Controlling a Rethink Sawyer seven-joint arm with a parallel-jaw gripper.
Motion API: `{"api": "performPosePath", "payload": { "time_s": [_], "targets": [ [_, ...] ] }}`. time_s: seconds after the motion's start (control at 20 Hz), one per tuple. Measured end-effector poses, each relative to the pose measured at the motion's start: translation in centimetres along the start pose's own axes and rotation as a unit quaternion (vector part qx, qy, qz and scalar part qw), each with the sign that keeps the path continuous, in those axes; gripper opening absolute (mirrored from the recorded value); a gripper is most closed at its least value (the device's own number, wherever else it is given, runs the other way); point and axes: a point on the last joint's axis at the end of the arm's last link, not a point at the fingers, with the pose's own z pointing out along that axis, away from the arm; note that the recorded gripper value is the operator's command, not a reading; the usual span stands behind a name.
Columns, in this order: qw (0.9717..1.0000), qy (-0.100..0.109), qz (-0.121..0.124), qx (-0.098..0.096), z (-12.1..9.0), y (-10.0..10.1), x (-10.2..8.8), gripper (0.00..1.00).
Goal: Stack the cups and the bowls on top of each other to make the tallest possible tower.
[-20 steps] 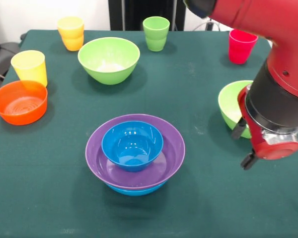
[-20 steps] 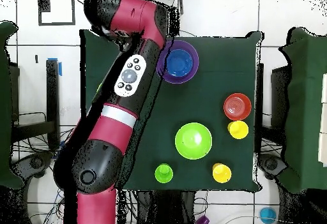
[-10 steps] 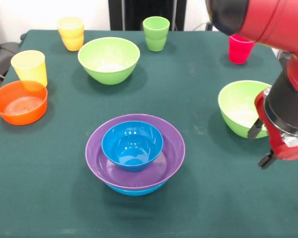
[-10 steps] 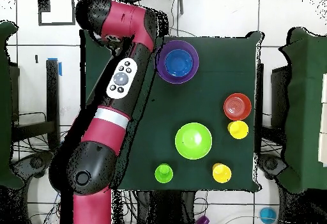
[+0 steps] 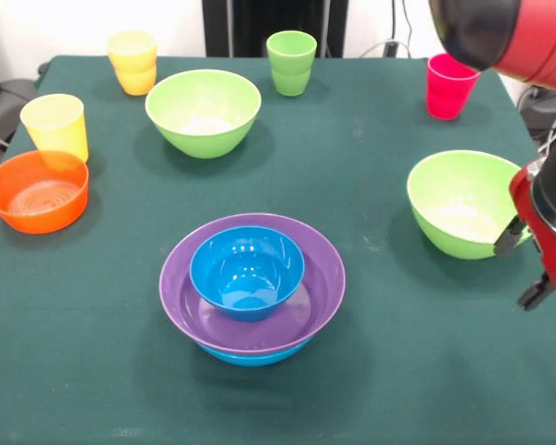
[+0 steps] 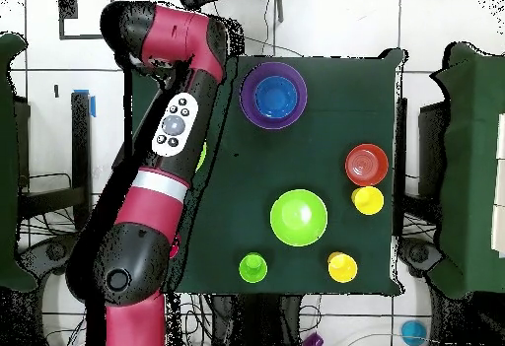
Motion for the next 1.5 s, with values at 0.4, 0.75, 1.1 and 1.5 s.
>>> {"api": "performPosePath", "payload": {
  "time_s": [0.4,0.75,1.1,1.5],
  "targets": [
    [0.9997,0.013,-0.019,-0.002,0.2,-0.4,3.8,1.0],
    [0.9994,0.026,-0.021,0.004,0.4,-1.7,6.9,1.0],
    [0.9996,0.024,0.003,0.017,-0.4,-4.3,7.4,1.0],
    [0.9986,0.019,0.045,0.021,-1.7,-6.6,3.6,1.0]
  ]
}}
